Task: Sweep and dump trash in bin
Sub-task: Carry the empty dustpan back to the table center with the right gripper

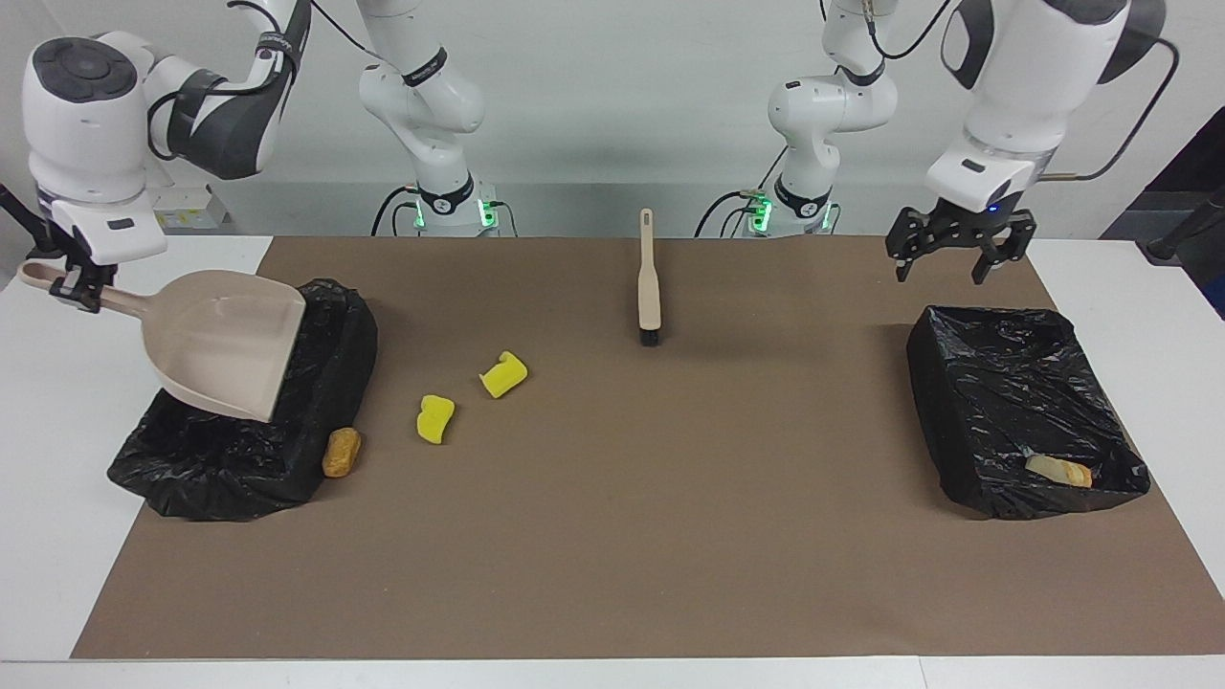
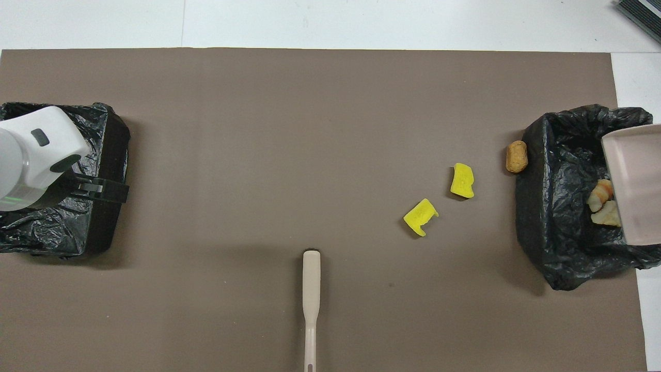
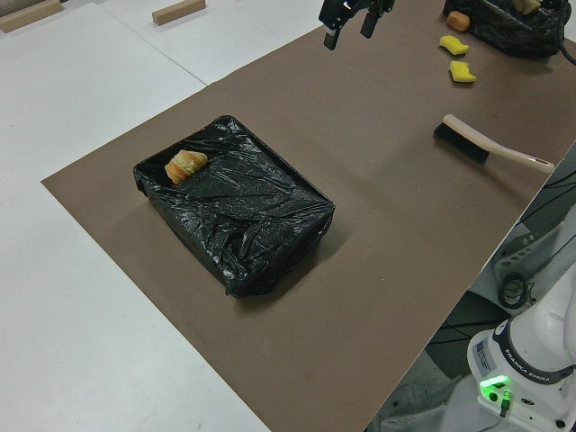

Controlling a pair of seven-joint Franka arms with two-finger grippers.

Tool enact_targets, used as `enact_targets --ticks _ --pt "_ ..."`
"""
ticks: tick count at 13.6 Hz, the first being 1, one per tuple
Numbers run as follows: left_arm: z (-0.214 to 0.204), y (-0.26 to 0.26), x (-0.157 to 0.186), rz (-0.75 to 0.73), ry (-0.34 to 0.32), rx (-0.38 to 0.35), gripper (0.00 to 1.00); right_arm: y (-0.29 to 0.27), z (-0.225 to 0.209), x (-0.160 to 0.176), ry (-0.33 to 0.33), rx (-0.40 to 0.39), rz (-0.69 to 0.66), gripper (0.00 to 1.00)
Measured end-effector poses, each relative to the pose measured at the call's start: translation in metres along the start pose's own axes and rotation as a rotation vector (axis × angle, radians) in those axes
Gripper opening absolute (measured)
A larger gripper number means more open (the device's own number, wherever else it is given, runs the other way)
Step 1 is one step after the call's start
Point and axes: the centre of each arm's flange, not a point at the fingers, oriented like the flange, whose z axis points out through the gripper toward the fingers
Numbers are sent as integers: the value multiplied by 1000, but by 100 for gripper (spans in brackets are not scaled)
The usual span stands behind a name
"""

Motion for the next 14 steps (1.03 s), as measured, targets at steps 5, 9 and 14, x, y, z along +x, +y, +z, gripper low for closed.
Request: enact_targets --ticks 5,9,14 --pt "13 -27 -5 -51 -35 -2 100 9 -3 92 136 49 211 32" --pt "34 -3 -7 -11 -65 -9 100 4 9 166 229 156 436 32" --pt "33 3 -7 -5 -59 -9 100 2 -25 275 275 255 838 32"
